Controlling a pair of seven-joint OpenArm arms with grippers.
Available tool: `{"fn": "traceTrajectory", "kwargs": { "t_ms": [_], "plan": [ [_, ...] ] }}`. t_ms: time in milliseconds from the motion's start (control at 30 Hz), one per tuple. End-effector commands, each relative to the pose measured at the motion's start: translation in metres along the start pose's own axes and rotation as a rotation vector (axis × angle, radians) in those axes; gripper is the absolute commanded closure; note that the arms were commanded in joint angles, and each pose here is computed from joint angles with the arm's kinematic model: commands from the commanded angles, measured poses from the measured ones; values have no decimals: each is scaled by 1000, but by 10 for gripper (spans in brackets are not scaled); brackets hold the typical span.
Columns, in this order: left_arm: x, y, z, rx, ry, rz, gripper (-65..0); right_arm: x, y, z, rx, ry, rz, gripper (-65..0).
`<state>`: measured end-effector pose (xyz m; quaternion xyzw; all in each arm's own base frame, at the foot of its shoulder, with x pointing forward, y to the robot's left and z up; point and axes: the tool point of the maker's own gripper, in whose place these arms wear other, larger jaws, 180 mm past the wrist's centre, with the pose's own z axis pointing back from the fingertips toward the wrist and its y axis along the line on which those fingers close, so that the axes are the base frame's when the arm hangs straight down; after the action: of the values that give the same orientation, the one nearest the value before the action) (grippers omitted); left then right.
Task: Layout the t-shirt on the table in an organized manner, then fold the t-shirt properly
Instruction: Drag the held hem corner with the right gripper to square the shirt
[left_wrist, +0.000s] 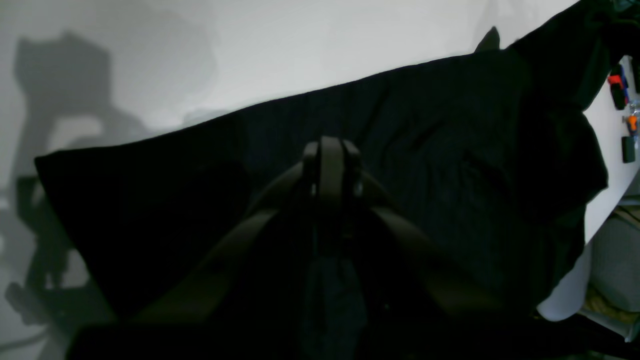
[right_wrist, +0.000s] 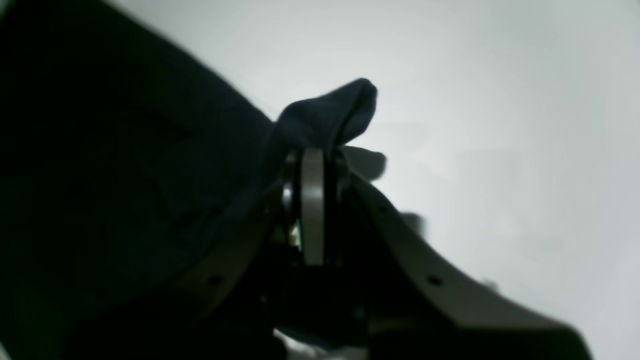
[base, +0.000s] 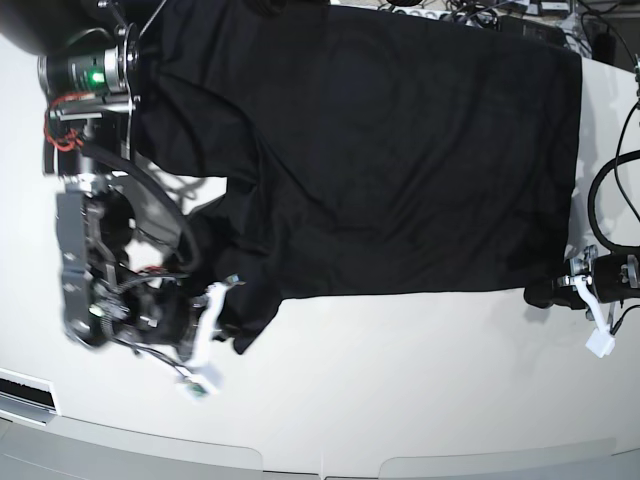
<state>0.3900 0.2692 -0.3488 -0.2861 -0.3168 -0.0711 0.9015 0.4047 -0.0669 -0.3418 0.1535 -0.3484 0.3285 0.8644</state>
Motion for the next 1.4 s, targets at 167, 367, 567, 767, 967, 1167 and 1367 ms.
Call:
{"fn": "traceTrajectory", "kwargs": {
  "t_ms": [167,367,567,767,967,1167,1367],
  "plan": [
    [26,-1,12,-1,-68,-27,0,40,-18,2,-141,16,250,0],
    [26,-1,12,-2,-69,-26,0,39,-19,-13,-145,99,345,0],
    [26,-1,12,-1,-68,-27,0,37,-28,-23,-177,142,382,0],
    [26,-1,12,-2,-69,-26,0,71,-77,-1,-447,117,361,0],
    [26,-1,12,-2,-69,-26,0,119,-80,13,-442,6,375,0],
    [26,-1,12,-2,-69,-26,0,123,-52,3,-284,-22,404,0],
    [26,-1,12,-2,-69,-26,0,100,-83,1,-405,50,362,0]
  ]
}}
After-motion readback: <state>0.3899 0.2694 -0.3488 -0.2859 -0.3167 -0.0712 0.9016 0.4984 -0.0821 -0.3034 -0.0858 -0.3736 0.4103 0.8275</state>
